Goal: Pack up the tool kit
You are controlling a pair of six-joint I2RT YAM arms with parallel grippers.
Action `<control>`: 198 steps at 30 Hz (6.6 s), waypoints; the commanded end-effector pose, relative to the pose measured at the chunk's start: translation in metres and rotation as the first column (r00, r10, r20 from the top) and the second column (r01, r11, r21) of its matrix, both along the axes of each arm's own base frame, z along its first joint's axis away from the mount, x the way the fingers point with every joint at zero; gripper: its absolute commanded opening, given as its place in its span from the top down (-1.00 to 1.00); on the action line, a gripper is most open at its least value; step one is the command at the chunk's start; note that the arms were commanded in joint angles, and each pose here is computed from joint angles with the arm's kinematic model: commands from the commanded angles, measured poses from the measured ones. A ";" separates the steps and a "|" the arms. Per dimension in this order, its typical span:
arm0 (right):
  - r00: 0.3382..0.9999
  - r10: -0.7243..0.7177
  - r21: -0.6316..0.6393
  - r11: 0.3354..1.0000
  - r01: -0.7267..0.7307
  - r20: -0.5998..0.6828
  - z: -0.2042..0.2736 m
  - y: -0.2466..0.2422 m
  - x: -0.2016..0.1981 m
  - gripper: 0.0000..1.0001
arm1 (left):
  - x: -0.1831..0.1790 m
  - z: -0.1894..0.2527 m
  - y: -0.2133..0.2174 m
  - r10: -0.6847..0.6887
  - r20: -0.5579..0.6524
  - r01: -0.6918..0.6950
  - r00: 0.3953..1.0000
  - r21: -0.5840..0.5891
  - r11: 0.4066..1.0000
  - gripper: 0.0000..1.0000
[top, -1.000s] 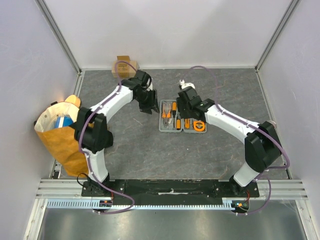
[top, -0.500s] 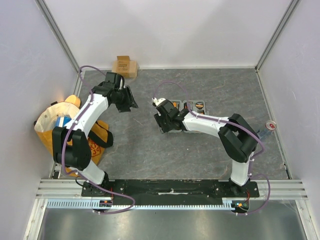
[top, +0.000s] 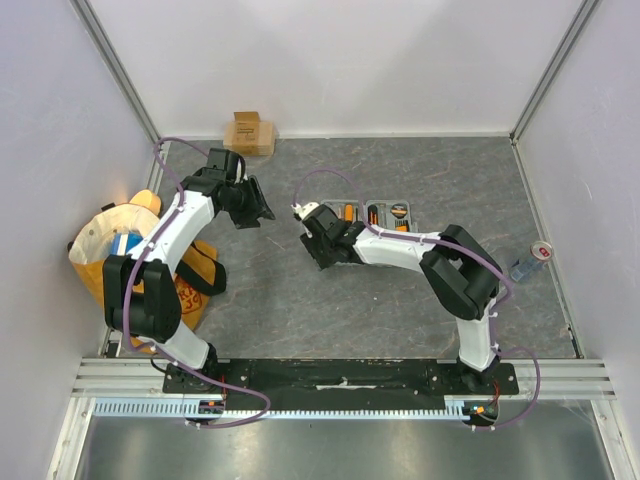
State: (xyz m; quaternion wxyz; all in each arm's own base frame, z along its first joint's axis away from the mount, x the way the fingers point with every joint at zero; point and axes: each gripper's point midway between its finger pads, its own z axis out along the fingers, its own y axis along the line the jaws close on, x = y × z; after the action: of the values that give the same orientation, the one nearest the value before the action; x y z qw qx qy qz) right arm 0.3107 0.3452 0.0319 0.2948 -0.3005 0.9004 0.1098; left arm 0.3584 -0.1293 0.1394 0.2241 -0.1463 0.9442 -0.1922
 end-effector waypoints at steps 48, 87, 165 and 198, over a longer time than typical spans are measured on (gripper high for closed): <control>0.979 -0.043 0.240 0.971 -0.005 0.197 0.109 0.007 0.002 -0.05 | -0.002 -0.067 -0.112 -0.382 -0.124 0.286 0.916 -0.467 0.837 0.53; 0.686 -0.727 -0.056 0.685 0.726 0.000 -0.005 -0.236 0.025 -0.12 | 0.009 -0.028 -0.127 -0.441 -0.036 0.402 0.897 -0.347 0.847 0.19; 0.811 -0.560 0.095 0.810 0.578 -0.168 0.005 -0.196 0.067 -0.73 | -0.009 -0.002 -0.128 -0.382 -0.036 0.375 0.923 -0.130 0.918 -0.46; 0.748 -0.625 0.010 0.766 0.643 -0.224 -0.006 -0.201 0.059 0.25 | 0.007 0.018 -0.097 -0.332 0.049 0.336 0.942 -0.084 0.938 -0.47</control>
State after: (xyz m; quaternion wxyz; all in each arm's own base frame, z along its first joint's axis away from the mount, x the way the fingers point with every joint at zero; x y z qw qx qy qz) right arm 0.4023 0.1717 0.0554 0.3107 0.0360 0.9365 0.1585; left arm 0.3505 -0.2352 0.1110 0.1150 -0.0140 0.9567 -0.2670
